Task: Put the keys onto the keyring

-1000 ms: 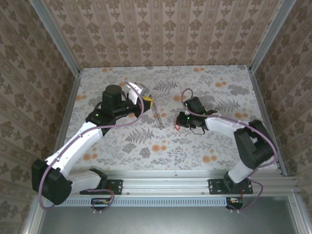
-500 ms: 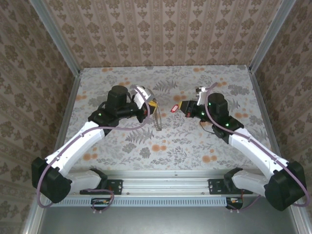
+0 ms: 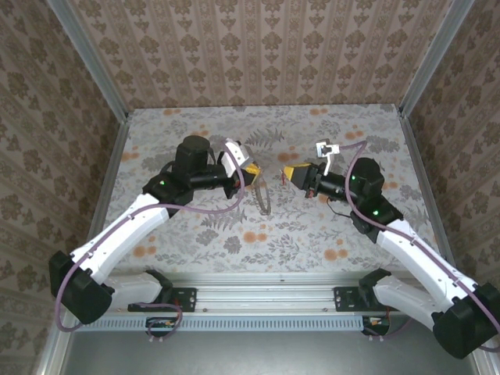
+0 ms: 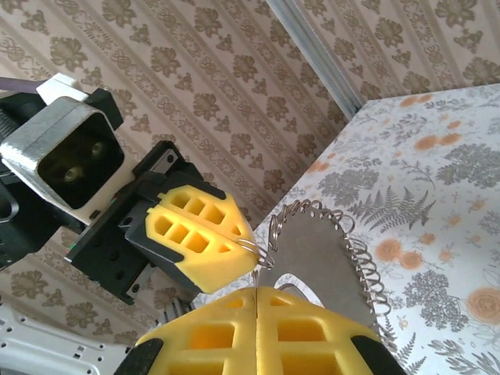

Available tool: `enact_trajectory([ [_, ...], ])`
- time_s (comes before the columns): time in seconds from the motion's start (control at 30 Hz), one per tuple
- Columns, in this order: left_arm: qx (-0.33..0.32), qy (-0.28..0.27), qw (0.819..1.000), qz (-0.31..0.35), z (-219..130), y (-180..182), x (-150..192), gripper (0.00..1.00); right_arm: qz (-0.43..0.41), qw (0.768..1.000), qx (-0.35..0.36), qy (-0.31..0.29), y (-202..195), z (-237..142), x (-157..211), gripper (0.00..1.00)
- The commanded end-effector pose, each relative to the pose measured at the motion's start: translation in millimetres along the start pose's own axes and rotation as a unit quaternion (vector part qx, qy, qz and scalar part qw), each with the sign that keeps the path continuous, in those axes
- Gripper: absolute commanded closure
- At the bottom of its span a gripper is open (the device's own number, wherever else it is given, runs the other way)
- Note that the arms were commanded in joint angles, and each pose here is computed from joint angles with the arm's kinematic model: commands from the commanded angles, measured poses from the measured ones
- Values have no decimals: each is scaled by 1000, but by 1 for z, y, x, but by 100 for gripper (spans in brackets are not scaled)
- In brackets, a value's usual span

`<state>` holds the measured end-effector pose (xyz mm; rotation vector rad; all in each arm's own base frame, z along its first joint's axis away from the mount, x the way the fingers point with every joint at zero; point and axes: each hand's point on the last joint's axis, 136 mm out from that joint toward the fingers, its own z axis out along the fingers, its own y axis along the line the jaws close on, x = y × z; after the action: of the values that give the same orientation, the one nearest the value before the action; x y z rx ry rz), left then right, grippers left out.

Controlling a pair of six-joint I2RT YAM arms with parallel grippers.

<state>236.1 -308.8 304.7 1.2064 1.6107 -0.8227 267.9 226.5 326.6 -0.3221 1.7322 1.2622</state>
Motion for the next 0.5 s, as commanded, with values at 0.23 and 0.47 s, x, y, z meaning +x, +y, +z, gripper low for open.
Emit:
enact_trajectory([
  [0.23, 27, -32, 998, 38, -2, -14, -33, 100, -30, 999, -40, -10, 23, 4, -11, 100],
  [0.47, 40, -30, 998, 37, 3, -19, -35, 100, -37, 998, -46, -11, 29, 9, -13, 100],
])
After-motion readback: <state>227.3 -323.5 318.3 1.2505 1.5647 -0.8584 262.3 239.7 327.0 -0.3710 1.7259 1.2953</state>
